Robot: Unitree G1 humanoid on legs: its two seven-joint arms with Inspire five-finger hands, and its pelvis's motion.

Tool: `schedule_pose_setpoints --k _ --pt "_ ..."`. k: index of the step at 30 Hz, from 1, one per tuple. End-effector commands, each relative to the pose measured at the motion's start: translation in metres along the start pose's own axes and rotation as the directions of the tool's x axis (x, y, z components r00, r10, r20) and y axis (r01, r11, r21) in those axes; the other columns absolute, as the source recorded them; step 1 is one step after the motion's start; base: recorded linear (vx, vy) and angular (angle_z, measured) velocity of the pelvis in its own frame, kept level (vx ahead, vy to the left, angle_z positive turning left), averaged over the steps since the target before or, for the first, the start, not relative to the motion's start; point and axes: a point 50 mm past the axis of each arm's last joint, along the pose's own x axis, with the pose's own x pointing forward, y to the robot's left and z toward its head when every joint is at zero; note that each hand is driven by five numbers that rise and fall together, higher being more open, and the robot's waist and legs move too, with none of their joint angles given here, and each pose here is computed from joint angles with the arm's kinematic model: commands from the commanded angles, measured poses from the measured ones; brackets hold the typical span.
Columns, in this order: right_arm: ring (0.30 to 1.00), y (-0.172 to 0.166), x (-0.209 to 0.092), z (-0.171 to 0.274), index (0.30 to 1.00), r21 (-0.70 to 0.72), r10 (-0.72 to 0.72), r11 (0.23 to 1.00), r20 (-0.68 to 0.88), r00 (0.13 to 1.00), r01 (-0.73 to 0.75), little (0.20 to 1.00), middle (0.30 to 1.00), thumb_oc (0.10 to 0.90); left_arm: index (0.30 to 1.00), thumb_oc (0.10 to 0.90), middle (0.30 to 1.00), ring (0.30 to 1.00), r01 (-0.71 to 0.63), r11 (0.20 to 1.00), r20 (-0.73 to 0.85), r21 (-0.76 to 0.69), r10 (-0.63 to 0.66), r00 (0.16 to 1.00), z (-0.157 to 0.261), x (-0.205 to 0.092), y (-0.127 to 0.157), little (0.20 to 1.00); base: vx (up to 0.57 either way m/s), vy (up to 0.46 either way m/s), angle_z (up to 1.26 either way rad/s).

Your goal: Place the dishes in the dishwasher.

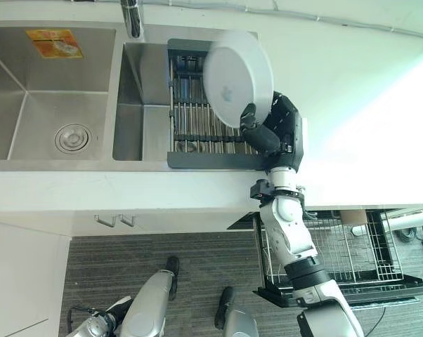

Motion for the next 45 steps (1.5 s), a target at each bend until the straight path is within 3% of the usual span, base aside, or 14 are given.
schedule_pose_setpoints --k 1,9,18,26,28,30,37,45 --pt "0.300 -0.009 0.021 0.053 0.300 0.006 -0.093 0.995 0.292 0.952 0.096 0.300 0.300 0.400 0.900 0.800 0.900 0.900 0.044 0.998 -0.025 0.050 -0.043 0.999 -0.011 -0.003 -0.020 0.900 -0.01 0.031 0.05" --pt "0.300 -0.009 0.009 0.057 0.300 0.006 -0.137 0.989 0.427 0.894 0.149 0.300 0.300 0.400 0.900 0.800 0.900 0.900 0.054 0.997 -0.018 0.056 -0.053 0.998 -0.013 -0.004 -0.031 0.900 -0.01 -0.049 0.04" --pt "0.300 -0.003 -0.014 0.086 0.300 0.143 -0.112 0.989 0.588 0.801 0.034 0.300 0.300 0.400 0.900 0.800 0.900 0.900 0.103 0.995 -0.009 0.002 -0.103 0.995 -0.011 0.000 -0.055 0.900 -0.03 -0.034 -0.08" --pt "0.300 -0.026 -0.035 0.121 0.300 0.148 -0.134 0.988 0.693 0.708 0.041 0.300 0.300 0.400 0.900 0.800 0.900 0.900 0.050 0.997 -0.040 -0.052 -0.052 0.998 -0.006 0.004 -0.046 0.900 -0.02 -0.013 -0.41" --pt "0.300 -0.043 -0.042 0.120 0.300 0.080 -0.163 0.986 0.680 0.715 0.148 0.300 0.300 0.400 0.900 0.800 0.900 0.900 -0.027 0.999 -0.136 -0.045 0.021 0.991 -0.016 0.003 -0.044 0.900 0.06 -0.013 -0.43" --pt "0.300 -0.059 -0.050 0.121 0.300 0.054 -0.158 0.985 0.659 0.735 0.163 0.300 0.300 0.400 0.900 0.800 0.900 0.900 -0.058 0.995 -0.199 -0.077 0.042 0.979 -0.026 0.001 -0.043 0.900 0.04 -0.009 -0.44" --pt "0.300 -0.093 -0.072 0.102 0.300 -0.097 -0.184 0.953 0.564 0.805 0.286 0.300 0.300 0.400 0.900 0.800 0.900 0.900 -0.117 0.982 -0.280 -0.148 0.072 0.957 -0.041 -0.002 -0.046 0.900 -0.01 -0.026 -0.62" --pt "0.300 -0.103 -0.082 0.069 0.300 -0.139 -0.144 0.966 0.415 0.899 0.219 0.300 0.300 0.400 0.900 0.800 0.900 0.900 -0.105 0.982 -0.277 -0.156 0.058 0.959 -0.039 -0.001 -0.047 0.900 0.03 0.001 -0.13"
